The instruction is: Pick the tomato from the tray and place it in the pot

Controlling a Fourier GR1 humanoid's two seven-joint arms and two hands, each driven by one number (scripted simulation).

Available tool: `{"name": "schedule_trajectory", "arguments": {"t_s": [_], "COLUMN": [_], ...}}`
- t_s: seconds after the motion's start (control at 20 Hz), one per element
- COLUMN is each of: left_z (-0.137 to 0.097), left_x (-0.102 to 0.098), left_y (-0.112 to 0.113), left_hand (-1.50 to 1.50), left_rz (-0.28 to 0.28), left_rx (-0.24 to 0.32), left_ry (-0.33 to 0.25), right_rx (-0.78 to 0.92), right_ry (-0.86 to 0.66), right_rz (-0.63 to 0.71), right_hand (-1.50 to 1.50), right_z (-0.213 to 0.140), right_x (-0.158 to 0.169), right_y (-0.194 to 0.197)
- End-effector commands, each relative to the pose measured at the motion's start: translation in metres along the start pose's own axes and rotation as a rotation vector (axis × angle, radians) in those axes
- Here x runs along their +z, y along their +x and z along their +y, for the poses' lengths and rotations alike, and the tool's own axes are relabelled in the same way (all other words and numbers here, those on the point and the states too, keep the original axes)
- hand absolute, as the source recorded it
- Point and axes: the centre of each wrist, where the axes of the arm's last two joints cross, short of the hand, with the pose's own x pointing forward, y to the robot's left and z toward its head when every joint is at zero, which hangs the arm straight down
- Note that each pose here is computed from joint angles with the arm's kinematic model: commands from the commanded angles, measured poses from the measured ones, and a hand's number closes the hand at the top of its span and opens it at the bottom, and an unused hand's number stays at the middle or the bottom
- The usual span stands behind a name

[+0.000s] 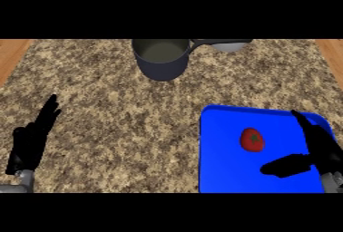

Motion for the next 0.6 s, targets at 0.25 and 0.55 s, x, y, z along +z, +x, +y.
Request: {"name": "schedule_trajectory", "arguments": {"t_s": [0.25,0.55], "left_z": [-0.002,0.004], "left_x": [0.002,0.008], "left_y": [0.0,-0.007], "left_hand": [0.0,0.0], "left_rz": [0.017,0.017], "left_rx": [0.01,0.009], "left_ry": [0.02,0.029], "right_rx": [0.094,0.162], "right_ry": [0.112,0.145], "right_rz": [0.154,0.207], "right_hand": [-1.5,-1.5], "right_z": [0.001,0.017], "right_x": [-0.031,-0.041], "right_y": [0.059,0.075]}}
